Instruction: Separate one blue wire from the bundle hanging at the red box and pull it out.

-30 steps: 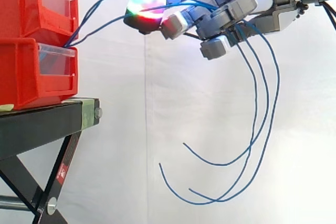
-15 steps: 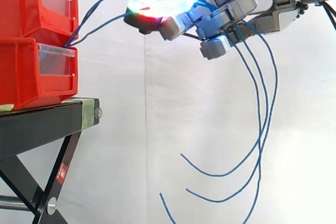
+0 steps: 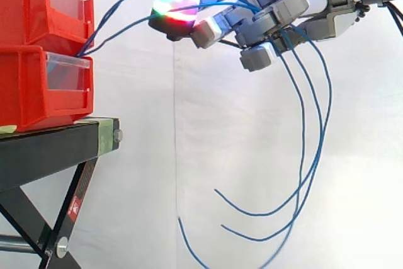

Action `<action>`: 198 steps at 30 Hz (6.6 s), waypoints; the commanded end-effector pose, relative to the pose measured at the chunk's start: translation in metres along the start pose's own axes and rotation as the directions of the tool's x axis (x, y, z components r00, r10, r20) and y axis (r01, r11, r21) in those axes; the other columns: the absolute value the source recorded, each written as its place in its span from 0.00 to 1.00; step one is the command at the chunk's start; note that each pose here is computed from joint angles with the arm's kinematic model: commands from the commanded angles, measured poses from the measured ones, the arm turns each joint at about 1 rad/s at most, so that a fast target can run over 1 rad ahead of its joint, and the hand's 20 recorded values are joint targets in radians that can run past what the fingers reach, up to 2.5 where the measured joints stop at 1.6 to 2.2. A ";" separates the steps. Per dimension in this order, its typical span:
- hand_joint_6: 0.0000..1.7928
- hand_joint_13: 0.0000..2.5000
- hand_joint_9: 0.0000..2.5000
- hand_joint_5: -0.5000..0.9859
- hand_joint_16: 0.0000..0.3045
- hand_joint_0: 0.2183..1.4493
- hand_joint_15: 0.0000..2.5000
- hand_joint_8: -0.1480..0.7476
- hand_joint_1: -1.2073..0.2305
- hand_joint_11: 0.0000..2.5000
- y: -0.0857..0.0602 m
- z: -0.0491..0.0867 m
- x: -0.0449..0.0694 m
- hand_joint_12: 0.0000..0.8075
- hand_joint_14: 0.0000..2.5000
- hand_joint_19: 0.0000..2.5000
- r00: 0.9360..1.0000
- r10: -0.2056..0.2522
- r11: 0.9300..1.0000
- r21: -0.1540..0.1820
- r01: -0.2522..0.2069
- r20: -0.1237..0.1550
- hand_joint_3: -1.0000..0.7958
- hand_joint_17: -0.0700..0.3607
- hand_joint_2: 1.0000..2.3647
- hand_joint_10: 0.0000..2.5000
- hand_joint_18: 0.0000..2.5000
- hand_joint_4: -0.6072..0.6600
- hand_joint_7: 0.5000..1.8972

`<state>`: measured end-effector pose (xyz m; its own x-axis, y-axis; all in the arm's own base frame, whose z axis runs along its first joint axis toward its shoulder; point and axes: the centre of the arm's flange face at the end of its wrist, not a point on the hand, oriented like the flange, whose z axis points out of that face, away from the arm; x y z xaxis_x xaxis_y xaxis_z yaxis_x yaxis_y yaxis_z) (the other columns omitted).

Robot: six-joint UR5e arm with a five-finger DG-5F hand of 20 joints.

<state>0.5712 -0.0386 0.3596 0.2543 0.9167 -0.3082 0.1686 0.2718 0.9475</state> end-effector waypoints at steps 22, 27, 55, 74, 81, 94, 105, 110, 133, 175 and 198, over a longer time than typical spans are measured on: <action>0.42 0.37 0.33 0.17 0.18 0.25 0.38 0.57 0.34 0.63 0.000 0.000 0.000 0.47 0.95 0.60 1.000 0.000 1.000 0.000 0.000 0.000 0.33 0.45 0.00 0.00 0.39 0.70 0.46; 0.42 0.38 0.34 0.17 0.18 0.25 0.38 0.58 0.36 0.63 0.000 0.000 0.000 0.46 0.95 0.60 1.000 0.000 1.000 0.000 0.000 0.000 0.33 0.44 0.01 0.00 0.39 0.70 0.47; 0.44 0.40 0.37 0.18 0.15 0.37 0.41 0.55 0.33 0.63 0.000 0.000 0.000 0.44 0.91 0.60 1.000 0.000 1.000 0.000 0.000 0.000 0.45 0.40 0.02 0.00 0.40 0.69 0.44; 0.43 0.37 0.30 0.17 0.16 0.42 0.43 0.53 0.19 0.63 0.000 0.000 0.000 0.43 0.88 0.58 1.000 0.000 1.000 0.000 0.000 0.000 0.44 0.42 0.02 0.00 0.37 0.65 0.46; 0.43 0.36 0.29 0.17 0.16 0.42 0.43 0.53 0.19 0.63 0.000 0.000 0.000 0.44 0.89 0.58 1.000 0.000 1.000 0.000 0.000 0.000 0.45 0.41 0.02 0.00 0.36 0.65 0.46; 0.42 0.38 0.33 0.18 0.16 0.28 0.39 0.57 0.33 0.62 0.000 0.000 0.000 0.45 0.93 0.60 1.000 0.000 1.000 0.003 0.000 -0.001 0.34 0.42 0.01 0.00 0.39 0.67 0.46; 0.41 0.39 0.36 0.19 0.16 0.27 0.39 0.57 0.36 0.62 0.000 0.000 0.000 0.45 0.93 0.60 1.000 0.000 1.000 0.000 0.000 0.000 0.34 0.42 0.01 0.00 0.39 0.67 0.48; 0.41 0.39 0.36 0.19 0.17 0.27 0.40 0.57 0.36 0.62 0.000 -0.001 -0.001 0.45 0.92 0.60 1.000 0.001 1.000 0.002 -0.001 0.001 0.35 0.43 0.01 0.00 0.40 0.67 0.48; 0.41 0.40 0.37 0.19 0.17 0.26 0.40 0.57 0.36 0.63 0.000 0.000 0.000 0.46 0.93 0.61 1.000 -0.001 1.000 0.001 0.001 0.000 0.30 0.43 0.00 0.00 0.41 0.68 0.49; 0.42 0.40 0.36 0.20 0.16 0.38 0.44 0.55 0.27 0.60 0.000 0.000 0.000 0.44 0.86 0.58 1.000 0.000 1.000 0.000 0.000 0.000 0.42 0.41 0.02 0.00 0.38 0.65 0.47; 0.41 0.40 0.33 0.19 0.15 0.41 0.46 0.52 0.21 0.59 0.000 0.000 0.000 0.42 0.80 0.56 1.000 -0.002 1.000 0.003 0.002 -0.001 0.28 0.40 0.00 0.01 0.35 0.60 0.47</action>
<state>0.5711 -0.0382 0.3594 0.2531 0.9167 -0.3092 0.1701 0.2724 0.9470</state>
